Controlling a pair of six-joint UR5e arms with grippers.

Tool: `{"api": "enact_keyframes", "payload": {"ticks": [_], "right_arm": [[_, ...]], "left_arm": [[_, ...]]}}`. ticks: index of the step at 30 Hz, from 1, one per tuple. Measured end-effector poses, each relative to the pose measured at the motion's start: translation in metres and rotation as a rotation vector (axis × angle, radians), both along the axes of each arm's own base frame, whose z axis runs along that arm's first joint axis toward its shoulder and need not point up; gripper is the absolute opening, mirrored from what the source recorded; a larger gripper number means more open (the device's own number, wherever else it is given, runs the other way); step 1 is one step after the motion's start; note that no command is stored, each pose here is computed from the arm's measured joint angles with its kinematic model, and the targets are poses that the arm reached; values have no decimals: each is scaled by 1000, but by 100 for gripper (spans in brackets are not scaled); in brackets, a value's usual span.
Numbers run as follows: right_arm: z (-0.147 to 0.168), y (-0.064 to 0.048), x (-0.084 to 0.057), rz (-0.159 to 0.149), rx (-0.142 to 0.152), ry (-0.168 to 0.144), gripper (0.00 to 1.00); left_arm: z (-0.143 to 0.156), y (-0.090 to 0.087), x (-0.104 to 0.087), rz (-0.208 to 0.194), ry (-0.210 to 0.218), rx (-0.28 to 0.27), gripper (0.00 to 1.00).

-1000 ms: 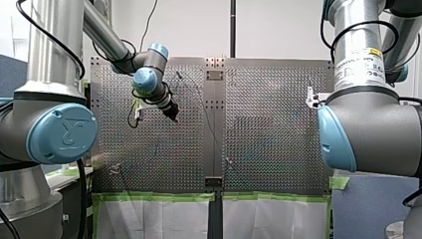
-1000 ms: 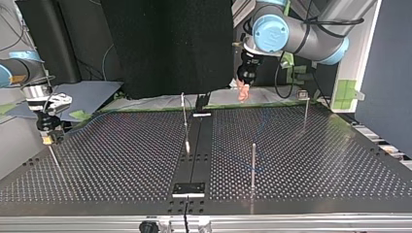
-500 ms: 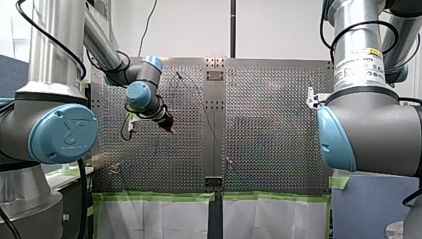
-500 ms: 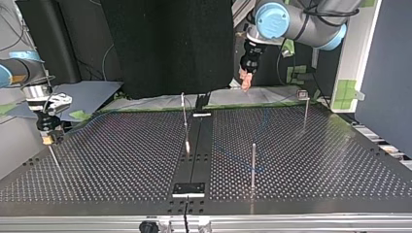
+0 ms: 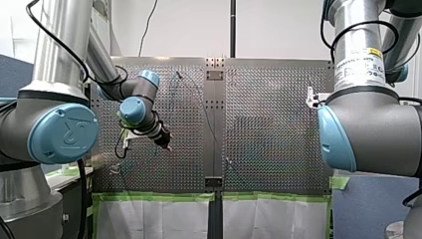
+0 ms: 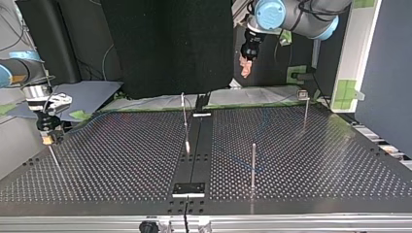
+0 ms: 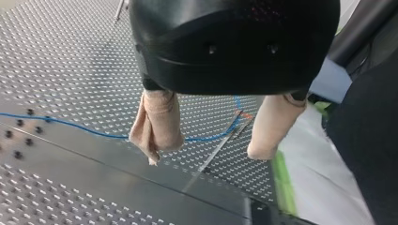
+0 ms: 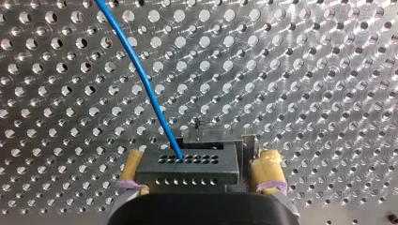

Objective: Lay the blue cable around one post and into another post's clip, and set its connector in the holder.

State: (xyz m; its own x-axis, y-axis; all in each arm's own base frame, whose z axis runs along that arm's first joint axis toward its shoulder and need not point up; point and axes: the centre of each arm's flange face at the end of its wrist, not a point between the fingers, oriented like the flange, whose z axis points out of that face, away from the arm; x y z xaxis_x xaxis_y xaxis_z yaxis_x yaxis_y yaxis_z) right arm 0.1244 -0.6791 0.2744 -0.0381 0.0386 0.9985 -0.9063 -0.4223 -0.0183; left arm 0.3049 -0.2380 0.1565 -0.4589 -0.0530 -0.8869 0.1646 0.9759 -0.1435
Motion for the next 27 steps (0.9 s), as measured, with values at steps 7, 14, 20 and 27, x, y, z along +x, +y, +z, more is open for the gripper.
{"api": "enact_keyframes", "payload": {"ticks": [7,14,20,27], "right_arm": [[0,0,0,0,0,0,98],[0,0,0,0,0,0,98],[0,0,0,0,0,0,98],[0,0,0,0,0,0,98]], "left_arm": [[-32,3,-19,8,64,-32,100],[-65,9,-42,14,123,-31,100],[-71,6,-40,-3,100,-47,100],[-65,-2,-26,-16,28,-75,100]]}}
